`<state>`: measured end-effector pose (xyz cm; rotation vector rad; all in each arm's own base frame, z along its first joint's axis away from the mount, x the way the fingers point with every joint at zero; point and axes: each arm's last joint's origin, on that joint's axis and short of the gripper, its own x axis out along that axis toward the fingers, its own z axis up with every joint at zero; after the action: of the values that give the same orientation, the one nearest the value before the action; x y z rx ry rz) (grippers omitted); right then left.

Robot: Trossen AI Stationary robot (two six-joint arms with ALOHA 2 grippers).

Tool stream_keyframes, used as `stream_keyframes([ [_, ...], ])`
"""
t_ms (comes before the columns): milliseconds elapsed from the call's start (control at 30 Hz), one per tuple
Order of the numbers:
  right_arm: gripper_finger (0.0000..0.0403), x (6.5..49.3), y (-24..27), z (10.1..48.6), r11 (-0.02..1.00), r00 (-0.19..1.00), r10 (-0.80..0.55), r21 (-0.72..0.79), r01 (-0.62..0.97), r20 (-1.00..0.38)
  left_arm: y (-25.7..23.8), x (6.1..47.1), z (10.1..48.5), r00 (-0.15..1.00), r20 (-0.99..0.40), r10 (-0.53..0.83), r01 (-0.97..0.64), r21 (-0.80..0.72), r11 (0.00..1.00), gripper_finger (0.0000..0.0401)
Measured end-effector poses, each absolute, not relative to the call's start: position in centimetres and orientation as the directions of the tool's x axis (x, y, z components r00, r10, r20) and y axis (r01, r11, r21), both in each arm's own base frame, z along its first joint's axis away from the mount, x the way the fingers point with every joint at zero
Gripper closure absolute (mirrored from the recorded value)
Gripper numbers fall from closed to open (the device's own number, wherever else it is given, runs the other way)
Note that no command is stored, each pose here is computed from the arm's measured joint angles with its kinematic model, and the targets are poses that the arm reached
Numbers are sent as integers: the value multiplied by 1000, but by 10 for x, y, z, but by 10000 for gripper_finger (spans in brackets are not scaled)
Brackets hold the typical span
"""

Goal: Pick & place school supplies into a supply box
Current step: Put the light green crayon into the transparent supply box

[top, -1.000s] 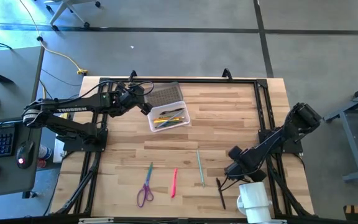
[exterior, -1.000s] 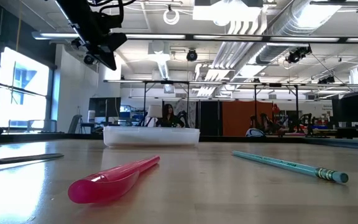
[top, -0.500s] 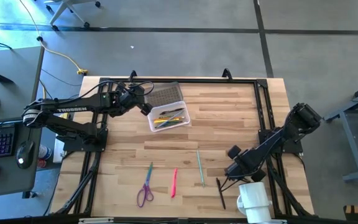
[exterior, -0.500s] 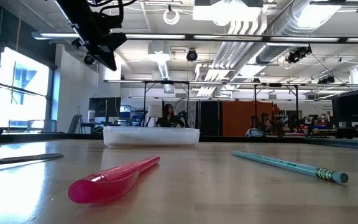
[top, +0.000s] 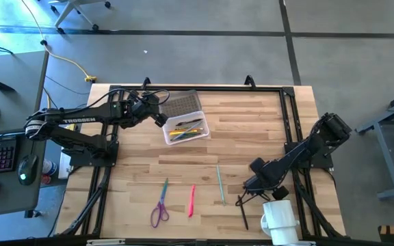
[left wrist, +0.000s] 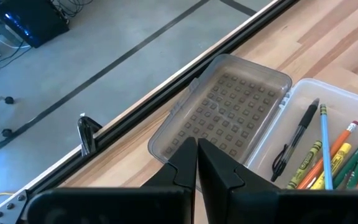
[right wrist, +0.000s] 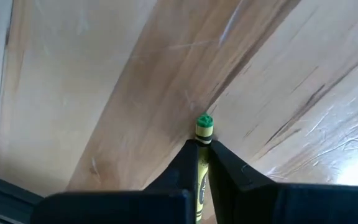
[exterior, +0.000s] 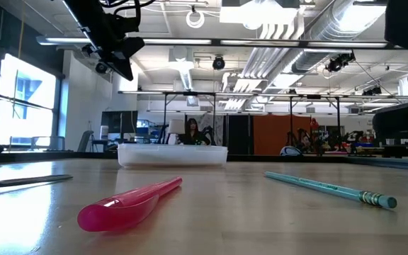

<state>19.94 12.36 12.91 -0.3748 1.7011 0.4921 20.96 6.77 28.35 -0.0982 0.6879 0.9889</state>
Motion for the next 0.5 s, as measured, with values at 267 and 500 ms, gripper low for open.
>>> stream_keyframes([
  [267,396,225,123,149,838,-39,-57,-26,-544,-998,68,210,284,357,-574,737,-796,226,561,351],
  [500,392,266,93,175,795,187,-269,-327,-511,-945,68,210,284,357,-572,738,-787,241,568,351],
])
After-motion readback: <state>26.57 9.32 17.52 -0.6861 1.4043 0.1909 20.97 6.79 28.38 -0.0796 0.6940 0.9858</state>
